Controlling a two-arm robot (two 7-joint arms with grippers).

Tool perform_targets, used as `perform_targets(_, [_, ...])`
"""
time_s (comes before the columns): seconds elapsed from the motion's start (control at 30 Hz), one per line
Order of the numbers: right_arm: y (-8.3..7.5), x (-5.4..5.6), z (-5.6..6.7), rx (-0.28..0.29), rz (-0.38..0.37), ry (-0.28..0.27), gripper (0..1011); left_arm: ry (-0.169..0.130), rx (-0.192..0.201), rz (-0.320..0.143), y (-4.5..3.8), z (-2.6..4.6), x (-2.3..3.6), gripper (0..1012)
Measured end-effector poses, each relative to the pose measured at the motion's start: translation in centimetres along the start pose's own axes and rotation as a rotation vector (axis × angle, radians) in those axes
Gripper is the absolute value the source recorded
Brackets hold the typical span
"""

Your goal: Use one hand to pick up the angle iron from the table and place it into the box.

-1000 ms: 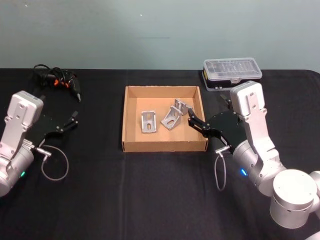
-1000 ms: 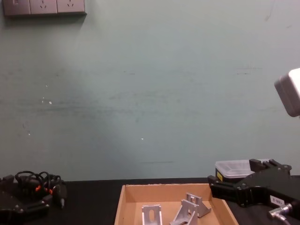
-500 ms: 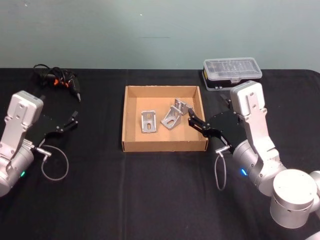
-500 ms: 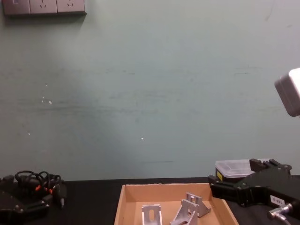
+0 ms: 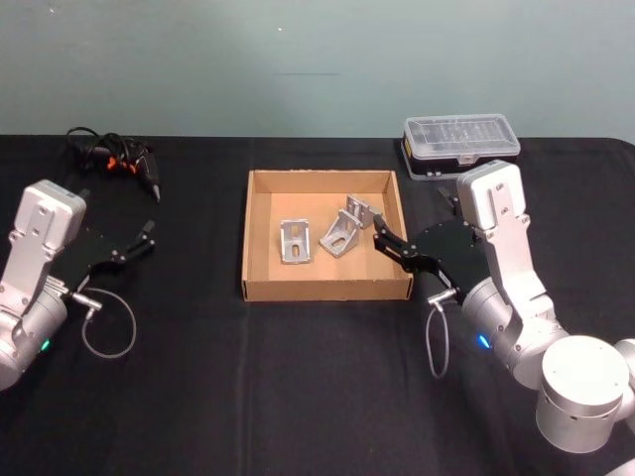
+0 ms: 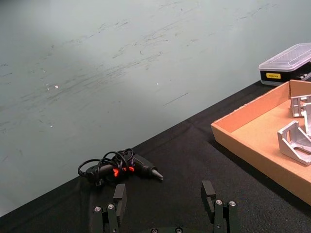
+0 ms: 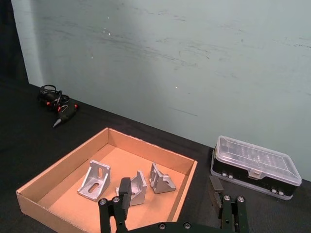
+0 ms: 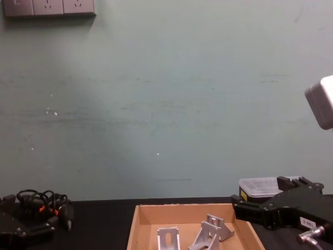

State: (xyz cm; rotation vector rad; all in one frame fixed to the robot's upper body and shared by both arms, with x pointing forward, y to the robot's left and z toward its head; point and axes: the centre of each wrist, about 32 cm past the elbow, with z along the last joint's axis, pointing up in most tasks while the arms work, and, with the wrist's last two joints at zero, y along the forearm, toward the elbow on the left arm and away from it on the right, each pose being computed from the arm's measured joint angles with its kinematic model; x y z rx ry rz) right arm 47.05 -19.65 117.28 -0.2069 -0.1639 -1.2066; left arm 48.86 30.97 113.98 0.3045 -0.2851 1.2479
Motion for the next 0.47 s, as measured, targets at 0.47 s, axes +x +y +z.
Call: perform_targets(0.47, [0.0,0.0,0.0,0.0,0.0,0.0,1003,0.0,0.0,0.0,0.0,0.0,0.0,1011])
